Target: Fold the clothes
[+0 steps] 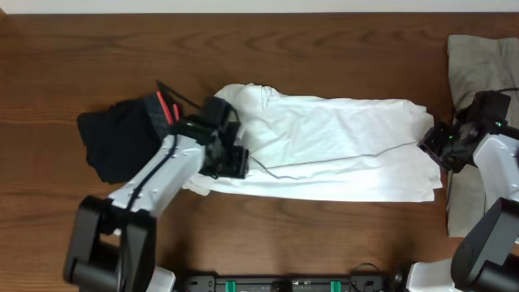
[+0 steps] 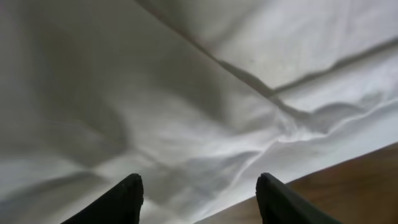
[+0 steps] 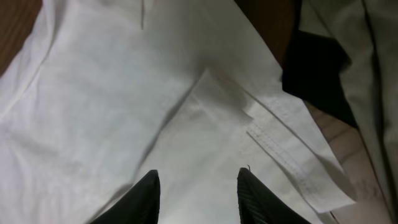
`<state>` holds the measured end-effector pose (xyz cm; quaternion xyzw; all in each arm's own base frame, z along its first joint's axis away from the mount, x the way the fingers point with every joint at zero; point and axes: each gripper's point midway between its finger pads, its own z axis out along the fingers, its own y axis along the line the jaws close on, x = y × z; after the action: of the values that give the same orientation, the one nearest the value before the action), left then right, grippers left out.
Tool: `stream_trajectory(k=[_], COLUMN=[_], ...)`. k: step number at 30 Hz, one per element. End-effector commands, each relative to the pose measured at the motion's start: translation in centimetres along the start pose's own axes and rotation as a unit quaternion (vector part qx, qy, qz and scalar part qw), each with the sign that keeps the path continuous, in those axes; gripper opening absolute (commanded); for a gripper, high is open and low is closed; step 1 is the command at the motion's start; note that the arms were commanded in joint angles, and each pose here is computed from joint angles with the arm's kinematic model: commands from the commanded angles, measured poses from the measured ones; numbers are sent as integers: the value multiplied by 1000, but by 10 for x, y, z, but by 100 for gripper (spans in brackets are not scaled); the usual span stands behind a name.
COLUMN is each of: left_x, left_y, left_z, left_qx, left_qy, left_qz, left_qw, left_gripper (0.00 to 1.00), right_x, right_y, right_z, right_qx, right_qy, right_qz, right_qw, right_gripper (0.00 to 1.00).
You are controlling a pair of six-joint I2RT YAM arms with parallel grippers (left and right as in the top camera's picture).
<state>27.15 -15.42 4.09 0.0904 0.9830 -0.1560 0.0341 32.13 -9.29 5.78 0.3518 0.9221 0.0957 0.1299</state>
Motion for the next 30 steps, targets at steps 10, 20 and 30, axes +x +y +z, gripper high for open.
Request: stream_trajectory(k=[10,20,30], left_x=[-8,-47,-60], left_y=[-11,-33,-23], left_z=[19,-25,-20], left_qx=[4,16,-12], left_qy=[11,-51,-70], left_qz=[3,22,31], left_qw=[1000,998,997], left_gripper=[7,6,6], right_x=[-3,-4,-3], right_y=[3,0,-1], right_z=[-2,-2,-2], right_qx=[3,14,15], right_qy=[-3,-8,-4], right_qz=[-6,-6,-6], right_qw=[1000,1000,1000], right_gripper=[39,38,38])
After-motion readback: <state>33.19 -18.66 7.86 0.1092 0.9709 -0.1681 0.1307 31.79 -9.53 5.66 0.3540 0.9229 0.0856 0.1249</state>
